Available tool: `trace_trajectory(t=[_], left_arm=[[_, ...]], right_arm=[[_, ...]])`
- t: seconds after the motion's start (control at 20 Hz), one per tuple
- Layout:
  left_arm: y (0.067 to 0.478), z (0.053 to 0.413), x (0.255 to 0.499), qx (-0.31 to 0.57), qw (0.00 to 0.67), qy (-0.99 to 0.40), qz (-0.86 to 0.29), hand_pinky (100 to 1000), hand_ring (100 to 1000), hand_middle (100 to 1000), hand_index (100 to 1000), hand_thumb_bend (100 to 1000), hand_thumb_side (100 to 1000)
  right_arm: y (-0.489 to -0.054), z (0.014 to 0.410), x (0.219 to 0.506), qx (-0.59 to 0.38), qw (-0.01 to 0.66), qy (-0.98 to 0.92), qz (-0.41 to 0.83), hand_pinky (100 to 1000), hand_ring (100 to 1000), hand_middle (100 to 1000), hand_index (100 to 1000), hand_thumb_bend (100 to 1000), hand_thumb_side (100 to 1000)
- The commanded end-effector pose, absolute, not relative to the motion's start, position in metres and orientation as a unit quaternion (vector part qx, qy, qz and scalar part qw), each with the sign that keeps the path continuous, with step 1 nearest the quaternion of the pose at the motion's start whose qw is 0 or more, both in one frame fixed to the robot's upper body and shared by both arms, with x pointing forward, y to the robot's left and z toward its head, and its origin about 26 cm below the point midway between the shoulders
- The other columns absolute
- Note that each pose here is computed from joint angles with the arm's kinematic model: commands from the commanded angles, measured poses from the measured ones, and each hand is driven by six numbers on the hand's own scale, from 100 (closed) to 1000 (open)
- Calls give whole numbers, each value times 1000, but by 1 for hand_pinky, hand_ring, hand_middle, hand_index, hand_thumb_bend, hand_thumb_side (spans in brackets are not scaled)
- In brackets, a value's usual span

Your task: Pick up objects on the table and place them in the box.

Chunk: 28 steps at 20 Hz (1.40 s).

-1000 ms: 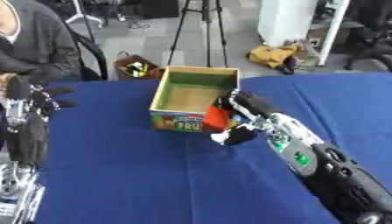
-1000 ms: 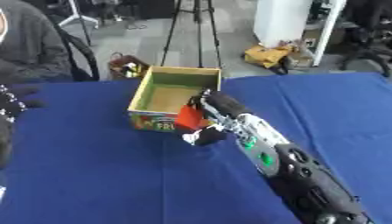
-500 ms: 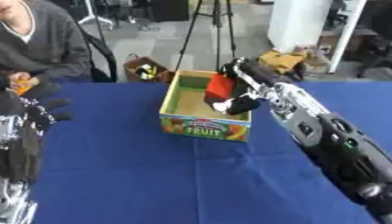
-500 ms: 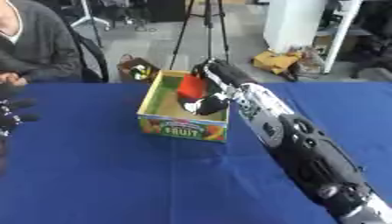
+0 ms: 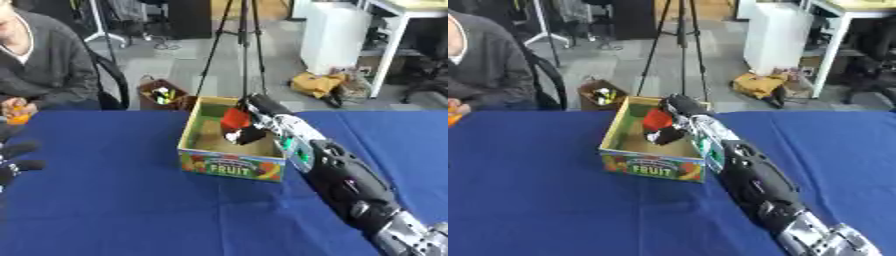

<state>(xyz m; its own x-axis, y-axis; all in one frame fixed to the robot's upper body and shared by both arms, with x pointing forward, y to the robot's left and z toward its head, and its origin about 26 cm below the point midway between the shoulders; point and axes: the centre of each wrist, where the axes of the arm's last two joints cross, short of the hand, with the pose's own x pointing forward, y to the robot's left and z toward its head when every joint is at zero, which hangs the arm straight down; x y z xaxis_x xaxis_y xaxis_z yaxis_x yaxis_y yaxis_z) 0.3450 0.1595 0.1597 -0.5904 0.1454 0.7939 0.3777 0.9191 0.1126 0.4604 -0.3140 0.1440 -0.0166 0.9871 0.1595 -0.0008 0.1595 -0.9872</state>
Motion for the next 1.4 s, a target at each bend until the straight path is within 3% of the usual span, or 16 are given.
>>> trace_trajectory(t=[0.05,0.1,0.3,0.5,0.7,0.75,0.8,1.1,1.4], left_arm=[[153,172,342,-164,407,-886,-148,638,740,776,861,537,967],[153,172,342,-165,407,-886,-149,638,740,776,861,538,966],[153,174,342,-165,405,-887,-149,638,740,775,861,539,966],[155,172,342,-162,409,-885,-150,638,740,775,861,539,966],[162,168,344,-148,417,-885,-144,638,741,775,859,541,964],[165,166,345,-141,421,-885,-140,639,745,776,858,541,963],[169,163,345,-132,425,-885,-135,639,746,775,856,541,962],[197,151,351,-67,448,-885,-105,639,753,776,852,540,960],[210,145,354,-32,455,-886,-88,645,769,783,848,538,958]], right_arm=[[-326,145,466,-468,534,-522,472,823,828,826,832,366,622],[-327,141,467,-465,536,-515,481,926,917,940,917,542,709],[-331,131,471,-458,530,-510,499,990,994,1000,1000,772,770],[-331,139,472,-471,503,-538,486,989,996,1000,1000,808,819],[-320,156,472,-469,459,-597,462,900,930,967,964,734,791],[-315,160,471,-464,444,-614,458,805,844,909,935,786,1000],[-308,164,471,-458,429,-633,453,786,824,885,926,645,763],[-261,155,458,-388,358,-731,433,684,694,694,823,452,742],[-230,113,427,-297,343,-795,403,617,665,665,805,311,708]])
